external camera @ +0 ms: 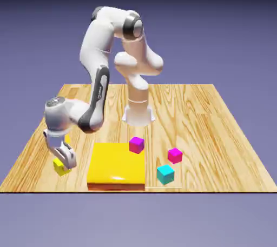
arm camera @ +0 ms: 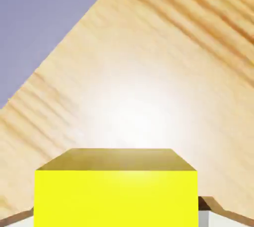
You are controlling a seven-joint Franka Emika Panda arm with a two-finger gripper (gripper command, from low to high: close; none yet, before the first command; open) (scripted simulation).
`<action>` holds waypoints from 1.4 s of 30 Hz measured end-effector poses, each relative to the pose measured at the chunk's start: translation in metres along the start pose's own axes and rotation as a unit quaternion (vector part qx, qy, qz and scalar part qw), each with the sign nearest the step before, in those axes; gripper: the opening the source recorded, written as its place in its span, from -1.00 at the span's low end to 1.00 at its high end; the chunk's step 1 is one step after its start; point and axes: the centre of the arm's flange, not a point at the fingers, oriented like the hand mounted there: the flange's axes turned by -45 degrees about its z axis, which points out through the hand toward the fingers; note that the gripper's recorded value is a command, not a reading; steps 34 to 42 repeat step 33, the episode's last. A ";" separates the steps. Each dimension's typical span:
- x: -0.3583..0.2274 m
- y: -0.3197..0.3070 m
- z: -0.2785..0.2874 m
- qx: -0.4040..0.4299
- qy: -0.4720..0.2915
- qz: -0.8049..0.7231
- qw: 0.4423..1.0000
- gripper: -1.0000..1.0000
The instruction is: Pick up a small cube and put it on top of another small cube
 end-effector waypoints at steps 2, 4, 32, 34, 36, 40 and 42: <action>-0.018 -0.022 -0.019 0.003 -0.002 -0.079 0.997 -1.00; -0.039 -0.041 -0.037 0.007 -0.003 -0.158 0.987 -1.00; -0.271 -0.131 -0.064 0.040 0.000 -0.778 0.626 1.00; -0.271 -0.131 -0.064 0.040 0.000 -0.778 0.626 1.00; -0.271 -0.131 -0.064 0.040 0.000 -0.778 0.626 1.00; -0.271 -0.131 -0.064 0.040 0.000 -0.778 0.626 1.00; -0.271 -0.131 -0.064 0.040 0.000 -0.778 0.626 1.00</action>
